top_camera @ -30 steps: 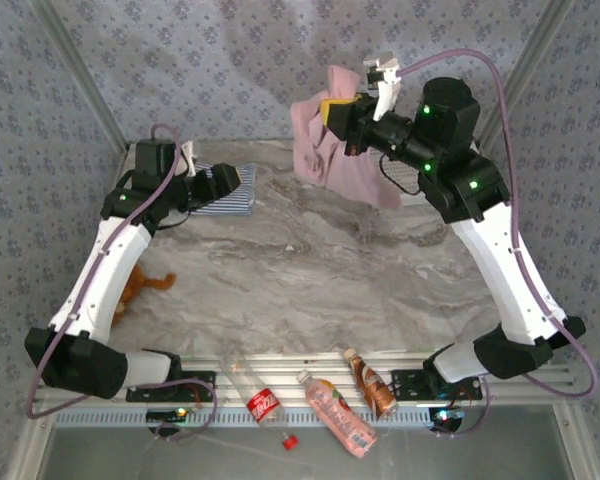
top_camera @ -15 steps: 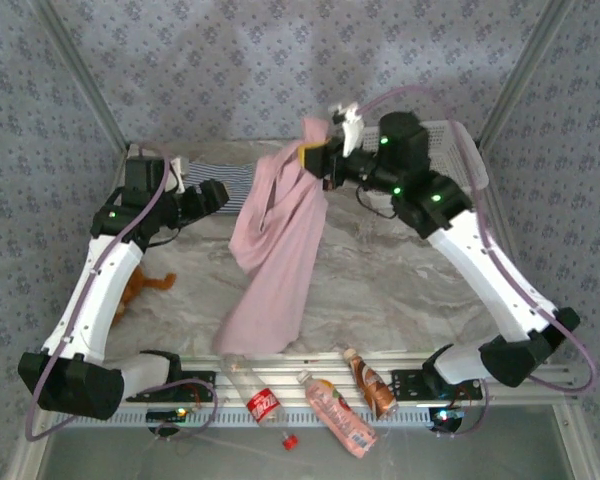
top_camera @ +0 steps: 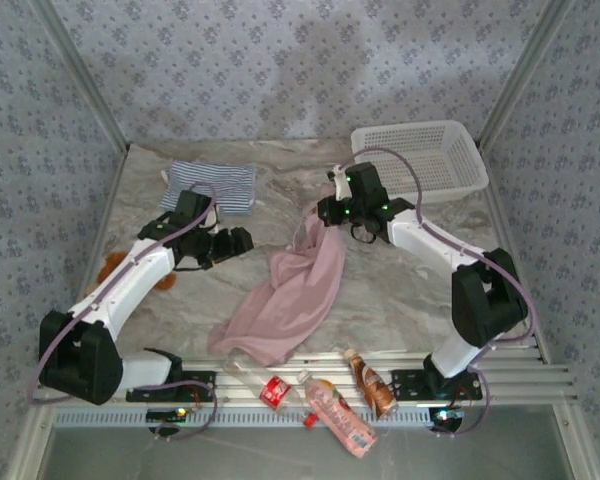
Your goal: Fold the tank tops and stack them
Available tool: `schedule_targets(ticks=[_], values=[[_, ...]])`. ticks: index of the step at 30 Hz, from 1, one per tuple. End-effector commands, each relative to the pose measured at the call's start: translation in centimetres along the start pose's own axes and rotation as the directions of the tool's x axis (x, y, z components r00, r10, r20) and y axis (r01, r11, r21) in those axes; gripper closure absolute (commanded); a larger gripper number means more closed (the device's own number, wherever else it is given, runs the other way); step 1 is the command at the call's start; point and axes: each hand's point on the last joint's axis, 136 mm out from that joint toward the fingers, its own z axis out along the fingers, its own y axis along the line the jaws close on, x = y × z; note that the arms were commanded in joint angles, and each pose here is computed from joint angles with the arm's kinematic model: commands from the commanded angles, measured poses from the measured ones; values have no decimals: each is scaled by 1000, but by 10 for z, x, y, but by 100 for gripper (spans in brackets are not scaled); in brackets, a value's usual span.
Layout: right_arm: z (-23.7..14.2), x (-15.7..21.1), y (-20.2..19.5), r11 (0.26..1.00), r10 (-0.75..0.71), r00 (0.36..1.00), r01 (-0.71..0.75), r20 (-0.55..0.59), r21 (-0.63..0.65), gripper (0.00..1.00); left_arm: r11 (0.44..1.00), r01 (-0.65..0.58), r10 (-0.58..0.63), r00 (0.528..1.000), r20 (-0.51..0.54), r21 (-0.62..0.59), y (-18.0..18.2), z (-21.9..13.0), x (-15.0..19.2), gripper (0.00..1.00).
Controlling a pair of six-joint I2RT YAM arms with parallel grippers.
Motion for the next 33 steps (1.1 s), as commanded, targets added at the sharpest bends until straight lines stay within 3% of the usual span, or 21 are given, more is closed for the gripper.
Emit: schedule_targets(ticks=[1, 7, 10, 17, 22, 26, 33], values=[[6, -33, -17, 999, -29, 996, 26, 85, 37, 97, 998, -18, 17, 1000, -25, -54, 11, 16, 11, 23], [21, -18, -34, 998, -25, 1000, 26, -5, 52, 86, 996, -50, 45, 997, -68, -74, 4, 44, 14, 25], [19, -2, -42, 998, -9, 998, 13, -68, 69, 74, 993, -89, 84, 995, -62, -82, -11, 56, 5, 26], [3, 30, -61, 996, 50, 990, -39, -135, 85, 57, 980, -159, 148, 984, -100, -115, -41, 96, -11, 31], [-3, 65, -82, 989, 95, 975, -69, -202, 132, 52, 954, -231, 195, 962, -190, -191, -46, 121, -12, 35], [-8, 83, -91, 985, 92, 964, -51, -248, 168, 47, 904, -298, 215, 936, -277, -306, -30, 130, -3, 37], [3, 111, -105, 979, 116, 939, -53, -323, 197, 45, 853, -350, 234, 919, -316, -386, -13, 131, -3, 45]])
